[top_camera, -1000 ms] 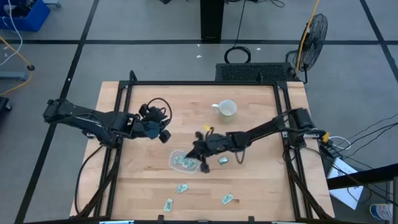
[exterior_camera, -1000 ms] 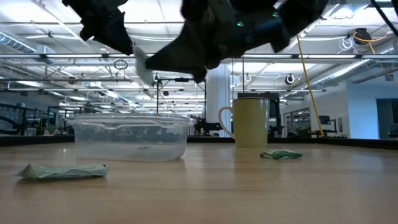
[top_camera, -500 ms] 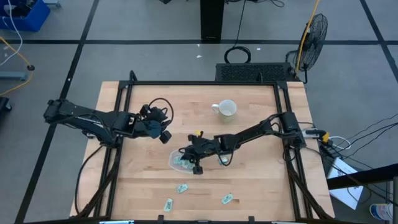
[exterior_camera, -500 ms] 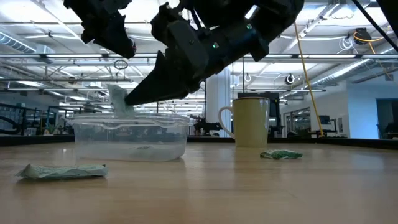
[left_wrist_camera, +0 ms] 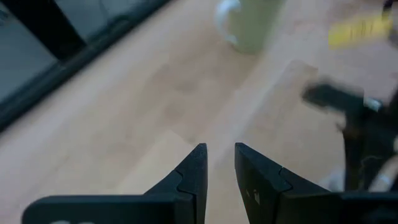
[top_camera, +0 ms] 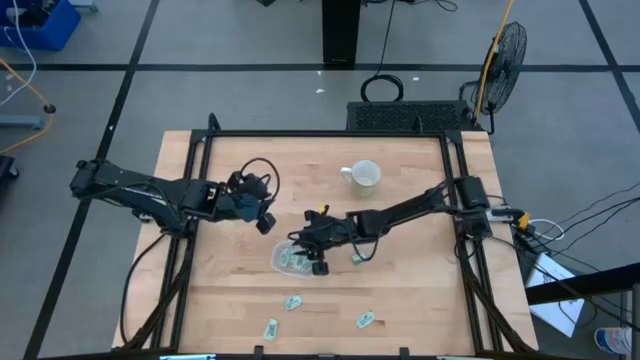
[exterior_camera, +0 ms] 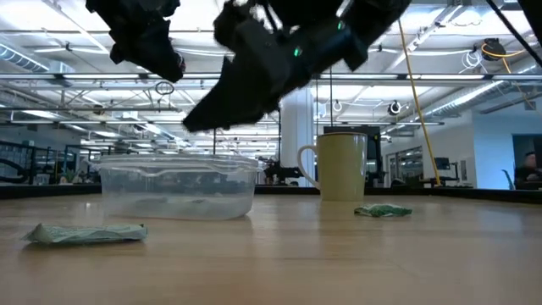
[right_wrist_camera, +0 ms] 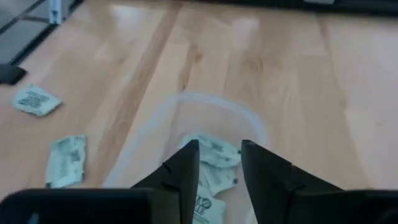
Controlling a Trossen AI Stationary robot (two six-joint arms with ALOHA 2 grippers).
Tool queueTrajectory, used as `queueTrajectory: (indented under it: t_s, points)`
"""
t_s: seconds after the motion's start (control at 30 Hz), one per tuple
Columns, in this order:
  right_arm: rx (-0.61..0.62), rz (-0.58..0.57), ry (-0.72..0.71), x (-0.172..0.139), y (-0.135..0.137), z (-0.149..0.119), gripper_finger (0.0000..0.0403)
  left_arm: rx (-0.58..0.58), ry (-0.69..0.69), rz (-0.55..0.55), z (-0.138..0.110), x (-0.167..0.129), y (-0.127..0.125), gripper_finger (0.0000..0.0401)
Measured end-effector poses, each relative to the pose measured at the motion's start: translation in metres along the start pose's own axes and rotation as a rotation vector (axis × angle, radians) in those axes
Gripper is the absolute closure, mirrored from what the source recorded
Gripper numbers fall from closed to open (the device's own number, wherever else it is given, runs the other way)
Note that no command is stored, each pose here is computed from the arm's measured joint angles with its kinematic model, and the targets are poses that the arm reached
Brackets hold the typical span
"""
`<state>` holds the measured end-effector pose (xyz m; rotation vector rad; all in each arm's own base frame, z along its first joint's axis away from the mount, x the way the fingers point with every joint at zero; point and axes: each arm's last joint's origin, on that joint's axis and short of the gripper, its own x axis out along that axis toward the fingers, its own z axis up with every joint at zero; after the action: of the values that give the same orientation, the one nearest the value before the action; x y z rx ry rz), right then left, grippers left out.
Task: Pick and place Stevia / Truvia into bins
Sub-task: Put the light green stevia packet into the transparent bin
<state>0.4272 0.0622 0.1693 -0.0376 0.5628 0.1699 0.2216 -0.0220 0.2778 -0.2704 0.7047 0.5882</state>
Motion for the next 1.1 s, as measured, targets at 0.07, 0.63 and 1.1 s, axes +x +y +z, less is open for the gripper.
queueTrajectory:
  t_s: [0.07, 0.63, 1.1]
  points:
    - [-0.03, 0.0, 0.019, -0.014, 0.0, 0.009, 0.0287, -0.011, 0.036, -0.054, -0.002, -0.001, -0.003, 0.0313]
    - [-0.054, -0.201, 0.1, -0.149, -0.007, 0.01, 0.0302, 0.213, 0.135, -0.605, -0.071, -0.052, -0.101, 0.0313]
    - [0.027, -0.343, -0.261, -0.21, -0.037, -0.037, 0.0302, 0.112, 0.409, -0.602, -0.167, 0.008, -0.175, 0.0314]
